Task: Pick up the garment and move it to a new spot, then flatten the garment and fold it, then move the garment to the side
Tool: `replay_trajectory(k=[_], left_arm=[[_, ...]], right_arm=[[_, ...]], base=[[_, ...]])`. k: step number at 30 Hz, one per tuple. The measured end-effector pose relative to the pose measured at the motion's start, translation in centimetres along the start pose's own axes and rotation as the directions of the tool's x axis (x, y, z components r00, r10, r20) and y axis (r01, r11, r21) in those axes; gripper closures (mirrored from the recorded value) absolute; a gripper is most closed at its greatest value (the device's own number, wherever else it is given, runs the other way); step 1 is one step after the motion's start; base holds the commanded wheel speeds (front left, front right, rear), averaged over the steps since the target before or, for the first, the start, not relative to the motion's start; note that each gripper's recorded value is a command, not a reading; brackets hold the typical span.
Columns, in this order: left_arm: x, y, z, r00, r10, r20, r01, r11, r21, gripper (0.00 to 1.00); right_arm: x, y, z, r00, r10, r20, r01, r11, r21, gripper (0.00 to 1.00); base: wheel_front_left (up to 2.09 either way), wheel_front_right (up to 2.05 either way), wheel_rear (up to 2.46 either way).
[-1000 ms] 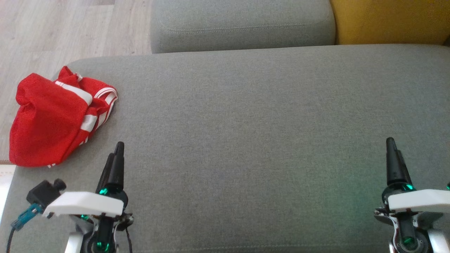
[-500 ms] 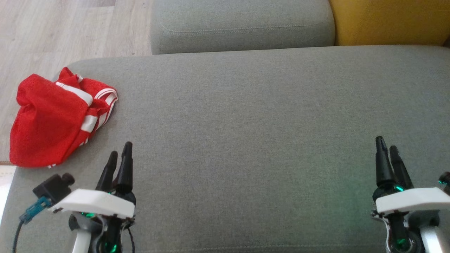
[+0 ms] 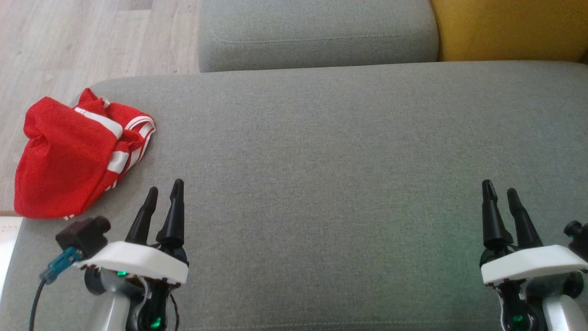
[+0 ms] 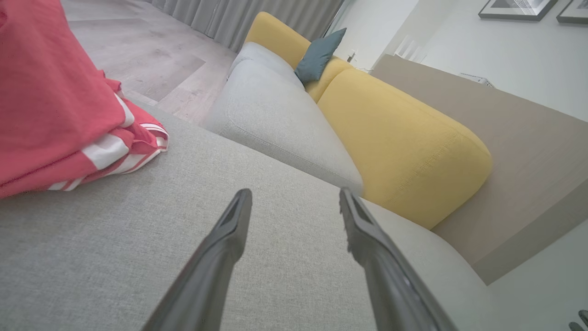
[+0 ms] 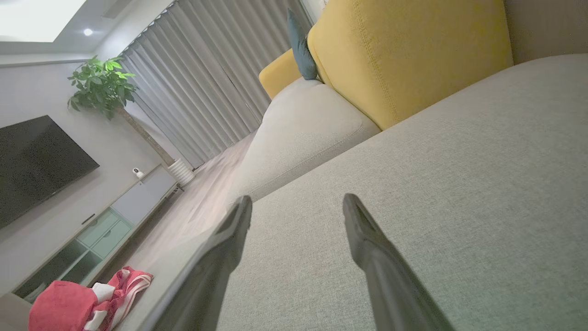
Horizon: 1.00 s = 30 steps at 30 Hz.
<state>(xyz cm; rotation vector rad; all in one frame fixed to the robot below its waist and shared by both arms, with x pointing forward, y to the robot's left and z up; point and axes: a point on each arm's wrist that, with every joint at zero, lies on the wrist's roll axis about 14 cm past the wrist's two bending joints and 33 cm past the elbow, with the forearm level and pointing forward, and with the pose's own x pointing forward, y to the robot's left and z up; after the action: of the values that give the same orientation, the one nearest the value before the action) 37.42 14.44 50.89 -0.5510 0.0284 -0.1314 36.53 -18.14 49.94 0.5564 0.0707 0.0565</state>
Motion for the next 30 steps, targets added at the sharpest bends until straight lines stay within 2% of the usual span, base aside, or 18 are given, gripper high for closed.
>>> replay_trajectory(k=[18, 30], left_arm=[[-0.2, 0.3, 0.2, 1.000, 0.010, 0.025, -0.014, 0.983, 0.181, 0.00], [-0.6, 0.2, -0.4, 1.000, -0.009, 0.019, 0.003, 0.954, 0.300, 0.00]], right_arm=[[-0.1, 1.3, -0.9, 0.998, 0.043, -0.036, -0.049, 0.978, -0.201, 0.00], [-0.1, 1.8, -1.6, 0.997, 0.058, -0.059, -0.074, 0.945, -0.318, 0.00]], base=[[0.00, 0.00, 0.00], [0.00, 0.00, 0.00]])
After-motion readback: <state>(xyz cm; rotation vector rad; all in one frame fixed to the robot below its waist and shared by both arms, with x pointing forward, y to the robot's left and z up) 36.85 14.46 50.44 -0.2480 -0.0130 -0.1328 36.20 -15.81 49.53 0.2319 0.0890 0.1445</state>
